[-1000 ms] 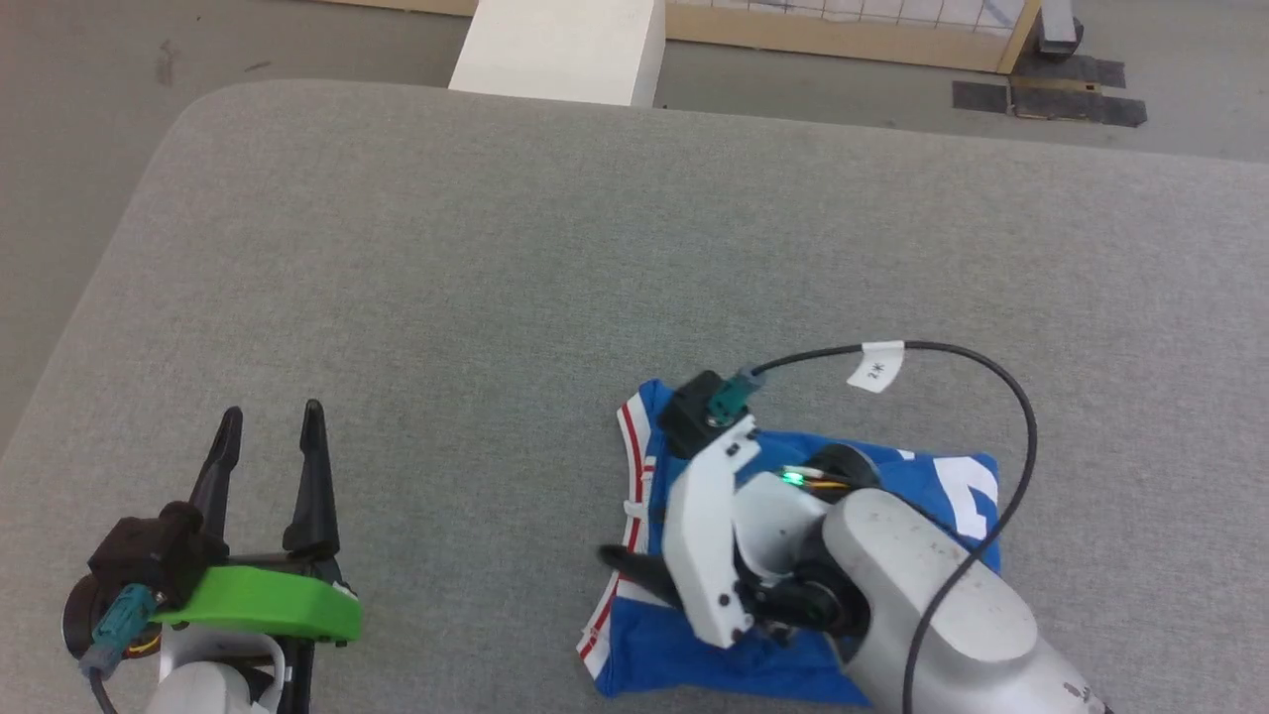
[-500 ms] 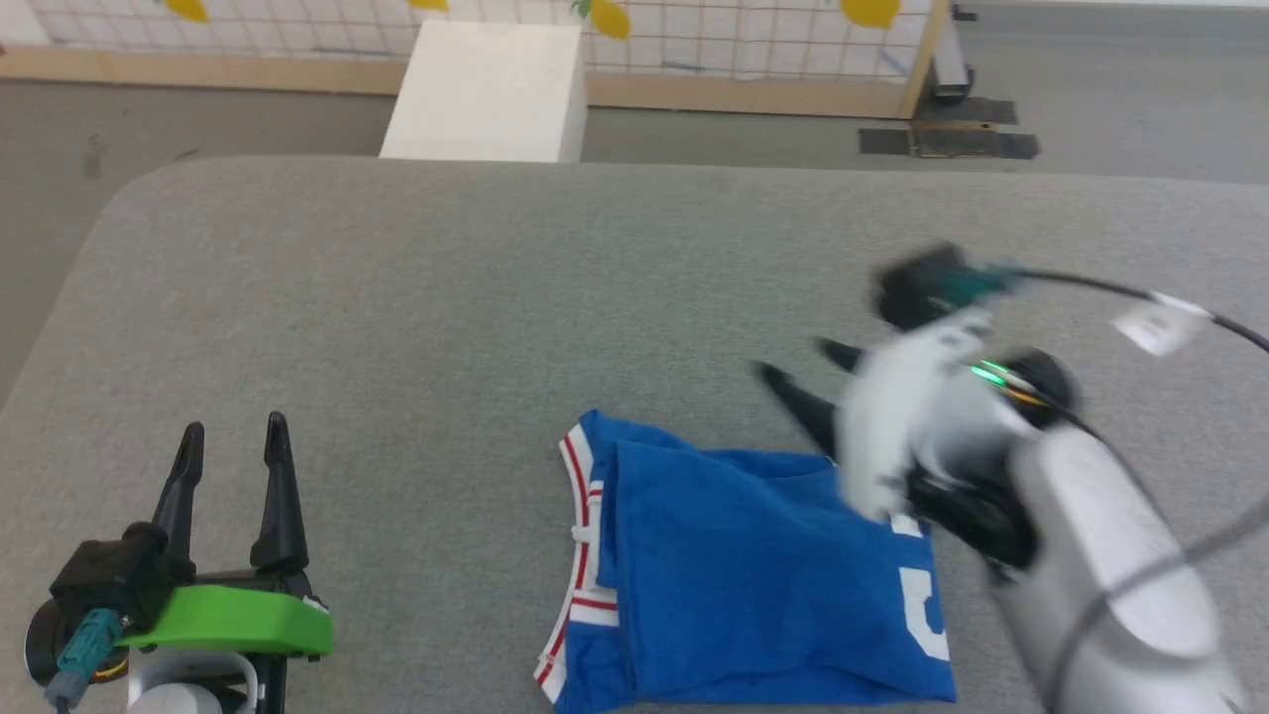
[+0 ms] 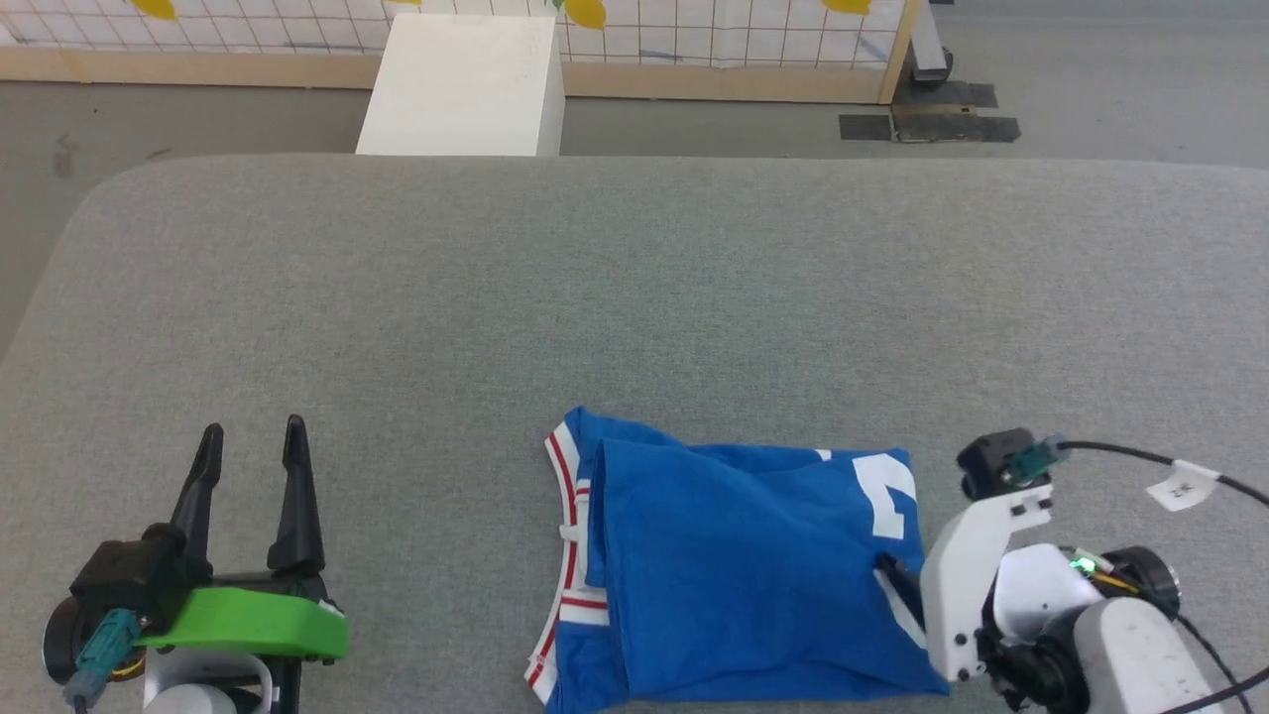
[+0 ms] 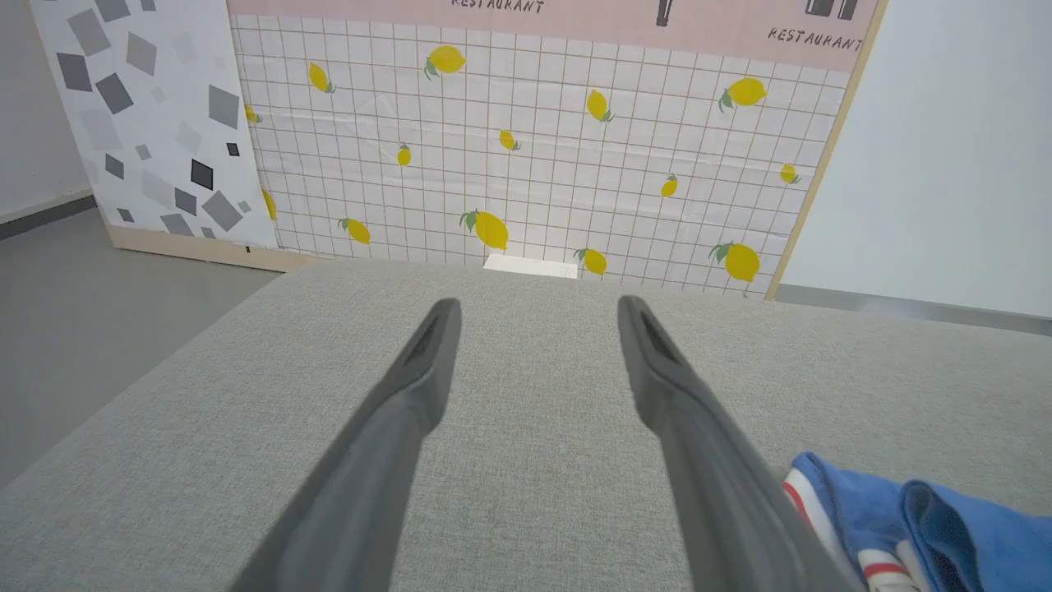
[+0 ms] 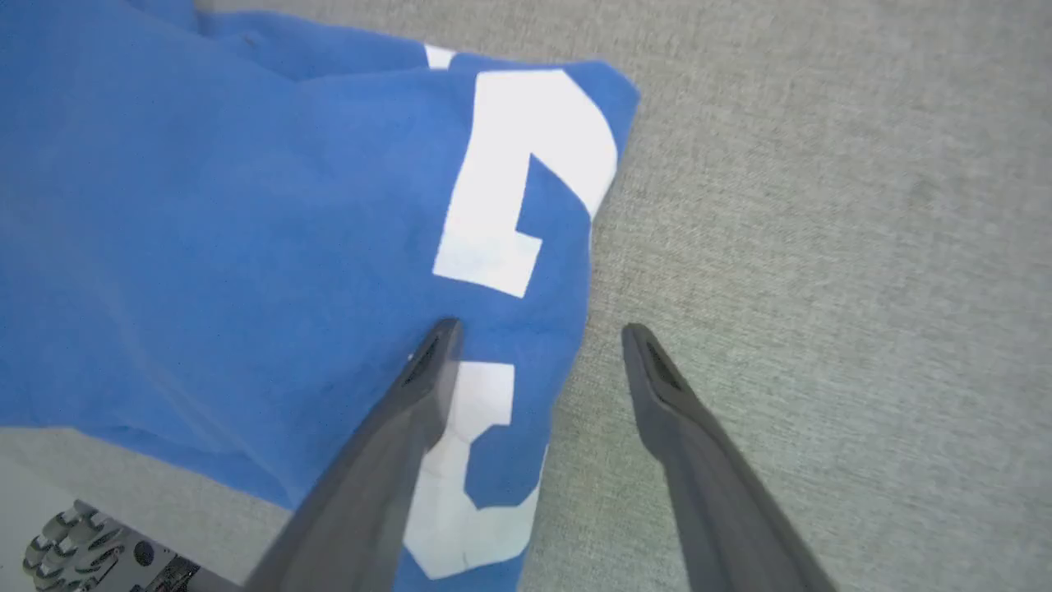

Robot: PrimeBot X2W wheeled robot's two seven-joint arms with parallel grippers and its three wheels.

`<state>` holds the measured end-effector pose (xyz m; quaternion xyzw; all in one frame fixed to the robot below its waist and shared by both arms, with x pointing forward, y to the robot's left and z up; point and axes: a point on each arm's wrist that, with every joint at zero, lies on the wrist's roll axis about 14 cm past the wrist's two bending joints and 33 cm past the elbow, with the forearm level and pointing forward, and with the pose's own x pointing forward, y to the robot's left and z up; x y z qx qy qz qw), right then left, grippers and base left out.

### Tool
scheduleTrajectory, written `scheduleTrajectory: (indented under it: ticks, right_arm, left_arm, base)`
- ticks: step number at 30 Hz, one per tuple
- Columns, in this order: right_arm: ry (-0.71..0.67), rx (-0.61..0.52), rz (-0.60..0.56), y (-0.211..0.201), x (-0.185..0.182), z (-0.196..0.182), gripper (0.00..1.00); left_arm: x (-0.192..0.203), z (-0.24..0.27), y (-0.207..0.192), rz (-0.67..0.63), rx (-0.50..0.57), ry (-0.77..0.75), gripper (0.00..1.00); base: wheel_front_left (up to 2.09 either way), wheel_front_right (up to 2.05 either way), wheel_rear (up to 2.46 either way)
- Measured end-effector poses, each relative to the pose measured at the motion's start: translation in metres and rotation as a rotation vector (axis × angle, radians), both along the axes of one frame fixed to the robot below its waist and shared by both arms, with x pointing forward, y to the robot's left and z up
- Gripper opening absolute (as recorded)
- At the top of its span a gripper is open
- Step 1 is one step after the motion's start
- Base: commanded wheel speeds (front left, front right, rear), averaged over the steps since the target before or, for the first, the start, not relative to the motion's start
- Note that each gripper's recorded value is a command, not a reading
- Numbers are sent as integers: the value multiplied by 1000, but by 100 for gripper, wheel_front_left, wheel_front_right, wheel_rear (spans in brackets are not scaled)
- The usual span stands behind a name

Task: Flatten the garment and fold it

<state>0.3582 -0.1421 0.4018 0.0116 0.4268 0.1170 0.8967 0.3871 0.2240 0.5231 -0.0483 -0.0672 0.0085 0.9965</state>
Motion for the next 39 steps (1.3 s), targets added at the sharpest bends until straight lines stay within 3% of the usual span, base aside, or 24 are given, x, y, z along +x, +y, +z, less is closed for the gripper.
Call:
scheduleTrajectory:
  ticks: [7, 8, 9, 10, 17, 22, 32, 39]
  right_arm:
    - [89, -7, 40, 14, -10, -26, 100]
    - [90, -8, 41, 14, -9, -27, 45]
    - [82, -6, 41, 14, -7, -25, 12]
    - [81, -5, 42, 14, -6, -25, 0]
    - [34, -45, 37, -10, 1, -11, 0]
    - [-6, -154, -6, -66, 2, 9, 0]
    - [-85, -325, -263, -193, -11, 53, 0]
    - [-58, -440, -455, -273, -27, 56, 0]
  left_arm:
    - [-1, -6, 3, 6, 0, 19, 100]
    - [-1, -6, 3, 7, 0, 19, 100]
    - [-1, -6, 3, 7, 0, 19, 100]
    - [0, -6, 3, 5, 0, 19, 100]
    - [14, 2, -8, -28, 3, -13, 100]
    - [32, 8, -28, -93, 11, -39, 100]
    - [81, 11, -99, -302, 18, -66, 100]
    - [110, -11, -126, -398, 38, -13, 100]
  base:
    - [0, 0, 0]
    - [0, 0, 0]
    - [0, 0, 0]
    - [0, 0, 0]
    - [0, 0, 0]
    - [0, 0, 0]
    - [0, 0, 0]
    - [0, 0, 0]
